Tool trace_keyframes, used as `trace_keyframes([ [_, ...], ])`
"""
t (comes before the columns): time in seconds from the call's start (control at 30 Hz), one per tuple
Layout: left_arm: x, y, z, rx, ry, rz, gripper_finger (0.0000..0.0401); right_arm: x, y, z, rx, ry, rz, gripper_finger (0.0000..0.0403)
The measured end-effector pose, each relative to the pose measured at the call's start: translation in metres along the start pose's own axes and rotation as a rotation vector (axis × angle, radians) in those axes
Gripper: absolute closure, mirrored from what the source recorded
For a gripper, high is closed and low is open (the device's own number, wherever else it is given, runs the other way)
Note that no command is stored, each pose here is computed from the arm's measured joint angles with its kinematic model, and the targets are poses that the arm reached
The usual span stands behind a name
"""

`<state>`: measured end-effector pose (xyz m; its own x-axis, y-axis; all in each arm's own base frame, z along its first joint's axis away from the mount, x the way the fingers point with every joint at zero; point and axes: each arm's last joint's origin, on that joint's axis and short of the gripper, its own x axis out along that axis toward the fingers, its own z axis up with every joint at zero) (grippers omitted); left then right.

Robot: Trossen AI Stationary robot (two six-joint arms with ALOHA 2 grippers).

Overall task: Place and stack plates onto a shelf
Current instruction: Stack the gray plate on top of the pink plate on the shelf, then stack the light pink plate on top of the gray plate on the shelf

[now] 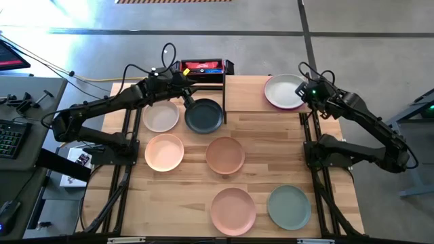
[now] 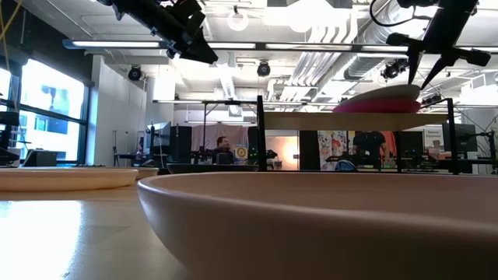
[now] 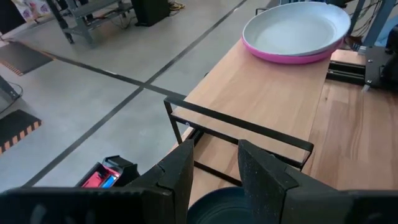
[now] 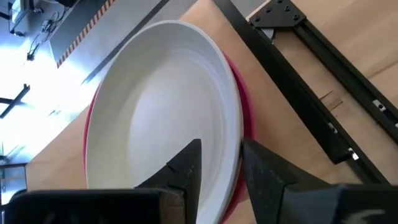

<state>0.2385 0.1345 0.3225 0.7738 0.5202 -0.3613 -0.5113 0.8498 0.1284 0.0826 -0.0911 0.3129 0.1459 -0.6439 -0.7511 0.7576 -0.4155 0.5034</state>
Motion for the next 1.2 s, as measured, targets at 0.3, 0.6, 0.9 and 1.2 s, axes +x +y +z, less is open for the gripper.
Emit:
trace_keyframes([
  [0.3, 0.0, 0.0, 0.0, -0.001, 0.0, 0.009, 0.0286, 0.008, 0.003, -0.004, -0.046, 0.038, -0.065, 0.0308],
  [0.6, 0.0, 0.0, 0.0, -0.052, 0.001, 0.01, 0.0286, 0.006, 0.009, -0.005, -0.12, 0.145, 0.055, 0.0308],
  [0.9, 0.0, -0.001, -0.01, -0.071, 0.106, 0.001, 0.0286, 0.002, 0.02, -0.015, -0.259, 0.375, 0.246, 0.0308],
  [1.2, -0.003, -0.005, -0.025, -0.137, 0.26, -0.072, 0.0286, -0.01, 0.028, -0.037, -0.414, 0.53, 0.387, 0.0308],
])
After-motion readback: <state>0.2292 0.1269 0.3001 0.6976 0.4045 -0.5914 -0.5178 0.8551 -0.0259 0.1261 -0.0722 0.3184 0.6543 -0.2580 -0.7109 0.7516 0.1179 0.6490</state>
